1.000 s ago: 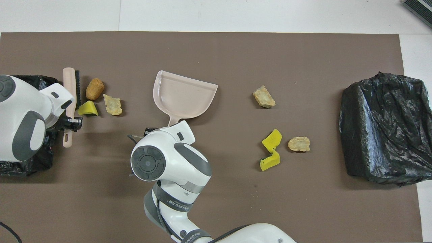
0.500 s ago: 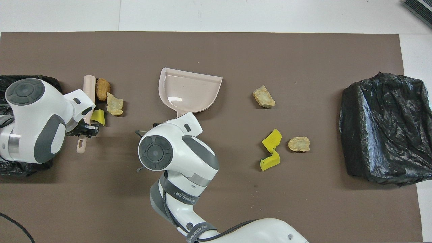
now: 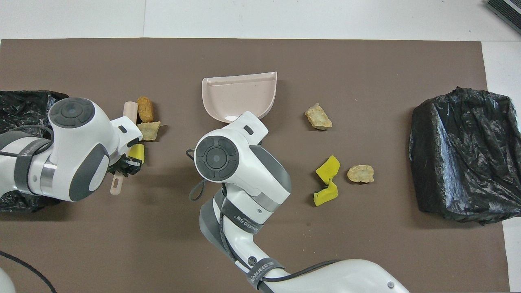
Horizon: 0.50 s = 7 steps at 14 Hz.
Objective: Sweep and dump trash in bin
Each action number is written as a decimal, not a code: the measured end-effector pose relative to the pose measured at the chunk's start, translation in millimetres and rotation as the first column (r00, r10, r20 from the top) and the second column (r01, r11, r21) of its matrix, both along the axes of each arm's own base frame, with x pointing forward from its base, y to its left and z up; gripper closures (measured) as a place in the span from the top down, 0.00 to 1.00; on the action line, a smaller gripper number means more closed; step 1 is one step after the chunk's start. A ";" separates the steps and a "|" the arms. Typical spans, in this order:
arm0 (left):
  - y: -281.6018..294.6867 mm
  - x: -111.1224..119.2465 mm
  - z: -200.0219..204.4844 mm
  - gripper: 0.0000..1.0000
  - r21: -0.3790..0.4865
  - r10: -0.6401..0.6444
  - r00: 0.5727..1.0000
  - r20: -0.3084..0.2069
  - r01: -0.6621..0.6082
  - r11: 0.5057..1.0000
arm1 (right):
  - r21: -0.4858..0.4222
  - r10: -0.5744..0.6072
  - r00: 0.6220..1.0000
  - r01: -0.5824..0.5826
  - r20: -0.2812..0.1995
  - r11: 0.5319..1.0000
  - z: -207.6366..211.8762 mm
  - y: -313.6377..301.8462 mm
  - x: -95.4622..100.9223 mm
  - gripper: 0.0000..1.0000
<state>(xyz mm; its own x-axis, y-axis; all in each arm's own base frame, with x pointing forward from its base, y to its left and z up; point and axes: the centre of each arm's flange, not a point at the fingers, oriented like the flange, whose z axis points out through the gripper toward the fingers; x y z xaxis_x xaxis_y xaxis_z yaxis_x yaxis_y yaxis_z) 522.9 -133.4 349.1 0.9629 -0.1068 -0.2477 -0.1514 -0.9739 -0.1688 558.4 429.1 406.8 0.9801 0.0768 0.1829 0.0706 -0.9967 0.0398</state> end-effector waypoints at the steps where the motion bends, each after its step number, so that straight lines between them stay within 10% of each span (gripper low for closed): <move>1: -9.0 -2.2 1.2 0.27 -0.006 0.004 1.000 0.001 -0.004 1.000 | -0.003 0.054 0.998 -0.054 -0.025 0.999 9.0 -10.2 2.1 0.32; 4: -9.6 3.4 27.3 0.27 -0.066 0.073 0.997 0.033 -0.071 0.995 | -0.016 0.256 0.961 -0.259 -0.107 0.966 31.9 -55.9 14.5 0.32; 7: 29.7 13.3 60.0 0.27 -0.102 0.225 0.971 0.084 -0.216 0.971 | -0.026 0.498 0.846 -0.511 -0.188 0.859 32.7 -87.2 20.7 0.32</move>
<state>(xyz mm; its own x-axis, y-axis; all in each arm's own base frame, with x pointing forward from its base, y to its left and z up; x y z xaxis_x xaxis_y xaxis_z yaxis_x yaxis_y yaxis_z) 536.2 -103.7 409.1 0.9838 0.0926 -0.1534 0.0810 -0.9935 -0.0803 579.1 341.9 439.6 0.8175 0.5759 -0.0067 0.5755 -0.8162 0.0513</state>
